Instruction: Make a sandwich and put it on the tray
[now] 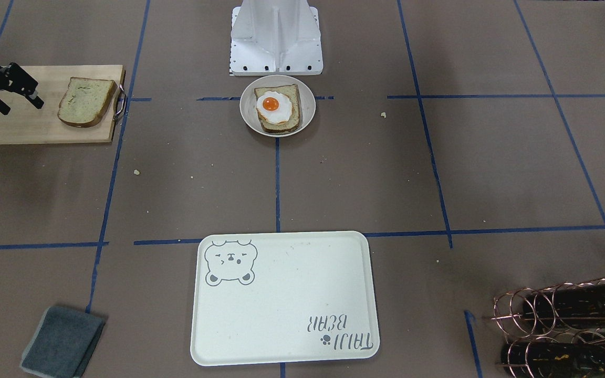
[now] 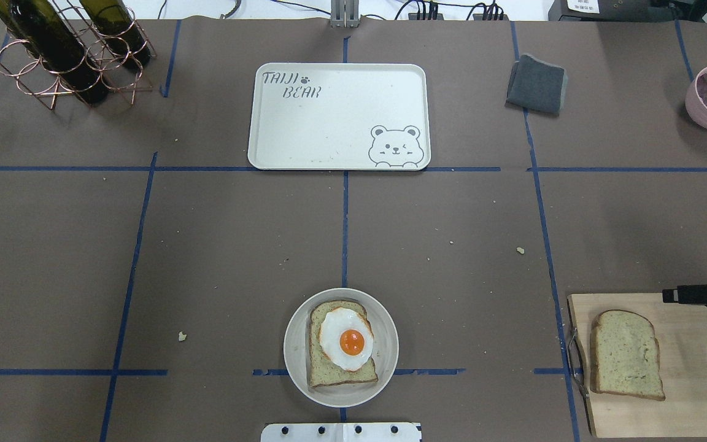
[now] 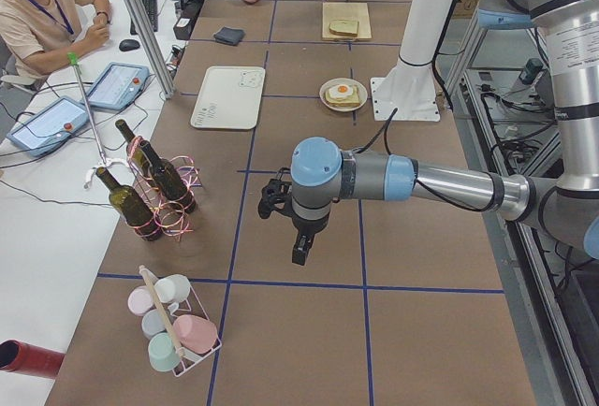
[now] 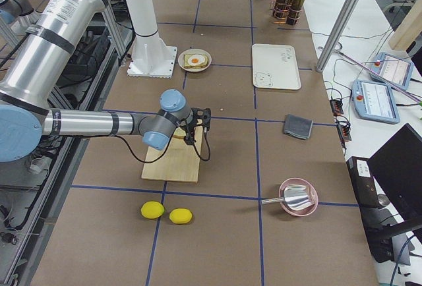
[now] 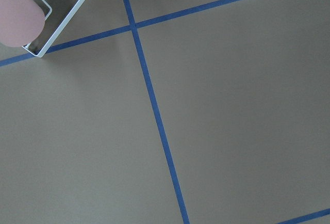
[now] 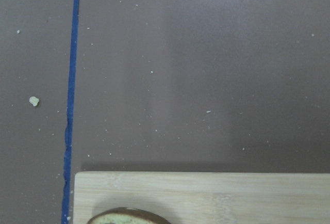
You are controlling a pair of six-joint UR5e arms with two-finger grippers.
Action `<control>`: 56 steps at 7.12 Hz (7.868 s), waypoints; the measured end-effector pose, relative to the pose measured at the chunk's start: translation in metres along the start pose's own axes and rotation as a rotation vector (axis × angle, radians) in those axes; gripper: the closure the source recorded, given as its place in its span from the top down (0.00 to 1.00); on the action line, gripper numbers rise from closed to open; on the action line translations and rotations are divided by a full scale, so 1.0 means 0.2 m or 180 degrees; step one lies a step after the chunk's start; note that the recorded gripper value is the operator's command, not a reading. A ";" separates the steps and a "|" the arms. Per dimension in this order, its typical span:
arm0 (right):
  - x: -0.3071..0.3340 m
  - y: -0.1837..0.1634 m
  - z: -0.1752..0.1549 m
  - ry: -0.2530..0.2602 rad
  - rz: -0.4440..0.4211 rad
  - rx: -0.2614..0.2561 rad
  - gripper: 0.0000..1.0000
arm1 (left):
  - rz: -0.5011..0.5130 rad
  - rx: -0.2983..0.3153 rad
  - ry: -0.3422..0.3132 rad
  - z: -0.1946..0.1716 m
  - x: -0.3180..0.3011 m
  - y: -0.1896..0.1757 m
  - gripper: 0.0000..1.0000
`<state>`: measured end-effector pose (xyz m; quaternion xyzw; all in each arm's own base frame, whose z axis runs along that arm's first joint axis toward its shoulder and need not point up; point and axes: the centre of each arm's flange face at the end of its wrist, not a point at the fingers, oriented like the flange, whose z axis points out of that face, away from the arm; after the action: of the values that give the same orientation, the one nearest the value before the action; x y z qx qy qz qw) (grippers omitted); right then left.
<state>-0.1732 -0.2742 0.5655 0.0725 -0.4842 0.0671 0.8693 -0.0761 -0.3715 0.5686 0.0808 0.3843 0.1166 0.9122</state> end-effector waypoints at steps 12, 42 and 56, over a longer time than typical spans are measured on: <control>-0.06 0.38 0.22 0.0049 -0.0006 0.0040 0.00 | 0.0029 0.0027 -0.0008 -0.02 0.02 -0.01 1.00; -1.73 -0.41 0.43 0.0087 -0.0039 -0.0074 1.00 | 0.0379 0.0309 -0.0104 -0.06 0.06 -0.14 1.00; 1.03 -0.38 -0.66 0.0997 -0.0695 -0.0736 1.00 | -0.0521 0.0510 0.1185 0.68 2.38 -0.32 0.62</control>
<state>0.0590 -0.3146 0.6670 0.0131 -0.3371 -0.0730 0.9386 0.3533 -0.3095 0.3236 0.0986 0.5595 0.0241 0.8226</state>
